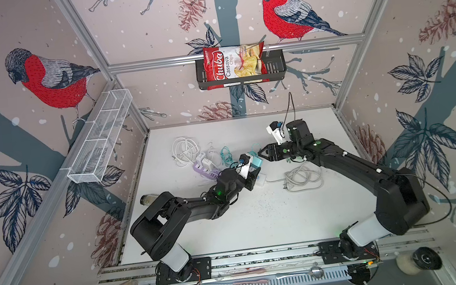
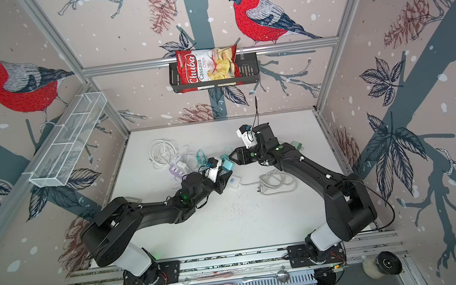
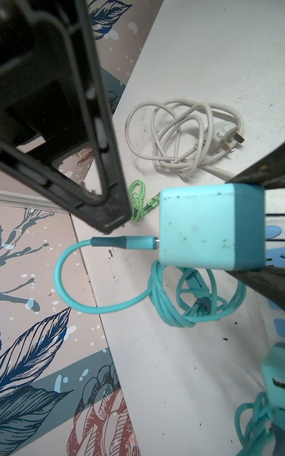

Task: Insert plugs into power strip
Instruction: Pick up the plug from the top-right of the table.

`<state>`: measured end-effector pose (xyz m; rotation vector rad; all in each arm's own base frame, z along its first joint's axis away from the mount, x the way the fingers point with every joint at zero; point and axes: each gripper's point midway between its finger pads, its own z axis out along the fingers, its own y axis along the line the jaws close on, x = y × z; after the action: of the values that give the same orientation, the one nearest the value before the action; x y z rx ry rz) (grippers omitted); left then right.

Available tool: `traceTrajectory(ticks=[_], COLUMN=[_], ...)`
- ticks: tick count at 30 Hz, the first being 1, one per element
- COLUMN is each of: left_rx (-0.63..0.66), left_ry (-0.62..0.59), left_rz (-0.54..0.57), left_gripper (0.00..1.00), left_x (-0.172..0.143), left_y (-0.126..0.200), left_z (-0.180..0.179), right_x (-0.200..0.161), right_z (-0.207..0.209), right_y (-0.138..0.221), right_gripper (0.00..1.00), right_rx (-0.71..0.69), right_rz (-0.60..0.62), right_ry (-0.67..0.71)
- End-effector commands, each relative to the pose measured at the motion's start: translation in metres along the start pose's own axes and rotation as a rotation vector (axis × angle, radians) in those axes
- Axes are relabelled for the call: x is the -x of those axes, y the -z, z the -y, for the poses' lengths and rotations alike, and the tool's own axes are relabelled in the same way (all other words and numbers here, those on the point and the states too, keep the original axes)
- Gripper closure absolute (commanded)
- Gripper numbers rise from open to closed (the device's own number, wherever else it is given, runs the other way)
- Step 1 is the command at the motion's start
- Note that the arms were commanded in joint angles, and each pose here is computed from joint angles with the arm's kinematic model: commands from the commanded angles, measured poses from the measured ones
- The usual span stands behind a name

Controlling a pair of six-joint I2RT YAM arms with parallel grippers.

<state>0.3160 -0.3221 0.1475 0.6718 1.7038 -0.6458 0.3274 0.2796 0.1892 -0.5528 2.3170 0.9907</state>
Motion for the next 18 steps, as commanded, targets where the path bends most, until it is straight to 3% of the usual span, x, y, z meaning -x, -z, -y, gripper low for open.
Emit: traceTrajectory(ticks=[1, 18], left_rx=[0.001, -0.017], left_ry=[-0.053, -0.121], left_rz=[0.079, 0.104], left_gripper=[0.86, 0.89], left_x=[0.018, 0.018], left_y=[0.003, 0.009], left_z=[0.000, 0.006], right_x=[-0.012, -0.019], right_z=[-0.007, -0.024], right_y=[0.000, -0.027], right_gripper=[0.44, 0.52], right_rx=[0.031, 0.077], right_rz=[-0.058, -0.163], right_ry=[0.022, 0.051])
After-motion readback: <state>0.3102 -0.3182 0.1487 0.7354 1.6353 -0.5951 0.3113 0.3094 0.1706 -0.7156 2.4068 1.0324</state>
